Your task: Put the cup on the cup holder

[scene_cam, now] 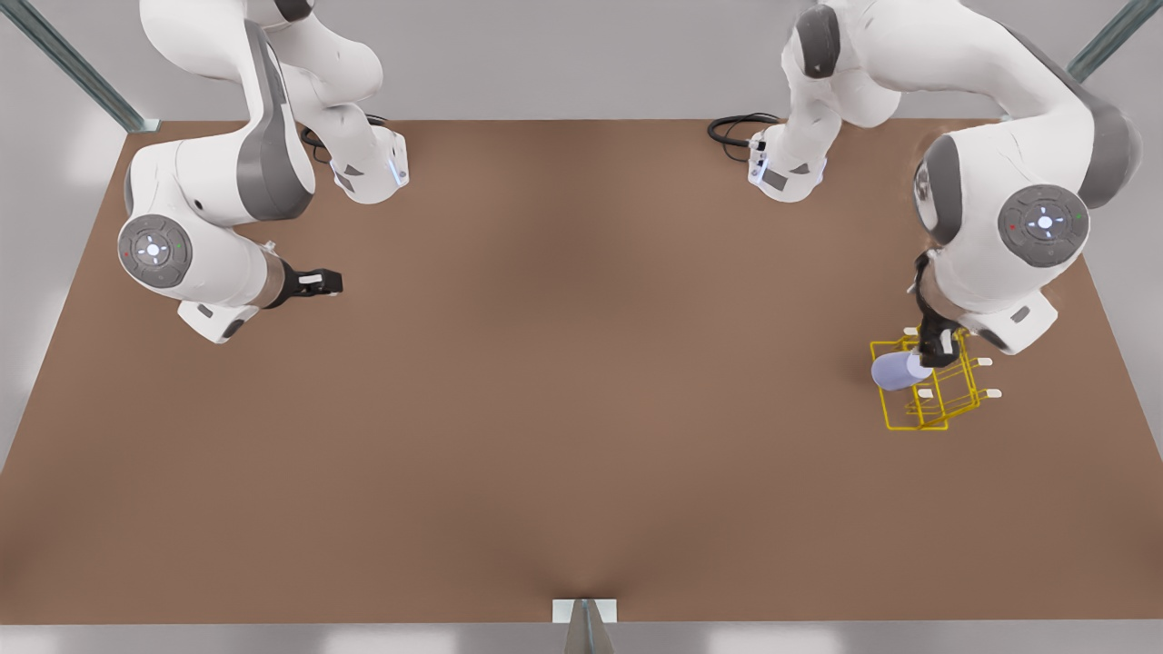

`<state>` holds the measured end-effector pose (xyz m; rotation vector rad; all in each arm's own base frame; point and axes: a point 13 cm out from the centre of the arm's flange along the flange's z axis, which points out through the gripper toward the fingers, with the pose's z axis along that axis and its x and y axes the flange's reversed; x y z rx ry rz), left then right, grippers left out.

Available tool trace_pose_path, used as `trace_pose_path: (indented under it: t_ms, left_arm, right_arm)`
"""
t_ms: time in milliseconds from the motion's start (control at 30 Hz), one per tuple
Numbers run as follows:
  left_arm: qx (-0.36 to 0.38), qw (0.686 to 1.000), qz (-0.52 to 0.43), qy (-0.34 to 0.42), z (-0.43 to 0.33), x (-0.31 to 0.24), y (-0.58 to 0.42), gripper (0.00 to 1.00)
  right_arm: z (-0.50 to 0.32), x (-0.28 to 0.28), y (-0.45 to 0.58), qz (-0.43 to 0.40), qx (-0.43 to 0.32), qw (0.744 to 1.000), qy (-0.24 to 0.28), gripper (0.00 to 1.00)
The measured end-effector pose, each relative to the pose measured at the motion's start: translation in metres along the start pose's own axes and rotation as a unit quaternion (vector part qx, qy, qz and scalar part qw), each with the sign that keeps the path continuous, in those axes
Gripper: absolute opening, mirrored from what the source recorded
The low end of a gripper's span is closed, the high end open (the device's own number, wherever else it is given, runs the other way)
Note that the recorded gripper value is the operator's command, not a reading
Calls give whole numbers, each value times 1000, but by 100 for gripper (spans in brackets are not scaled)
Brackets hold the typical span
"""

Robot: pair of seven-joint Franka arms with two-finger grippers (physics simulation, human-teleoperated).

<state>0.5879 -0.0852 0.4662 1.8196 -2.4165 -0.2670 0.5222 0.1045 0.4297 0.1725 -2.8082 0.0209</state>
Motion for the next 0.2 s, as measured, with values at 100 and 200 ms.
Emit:
trace_pose_path:
  t_ms: [100, 200]
  left_arm:
    - [14, 984, 172, 49, -6, 29, 35, 100]
    - [19, 961, 275, 35, -6, 41, 33, 100]
  right_arm:
    - [0, -1, 1, 0, 0, 1000, -1, 100]
    - [0, -1, 0, 0, 0, 1000, -2, 100]
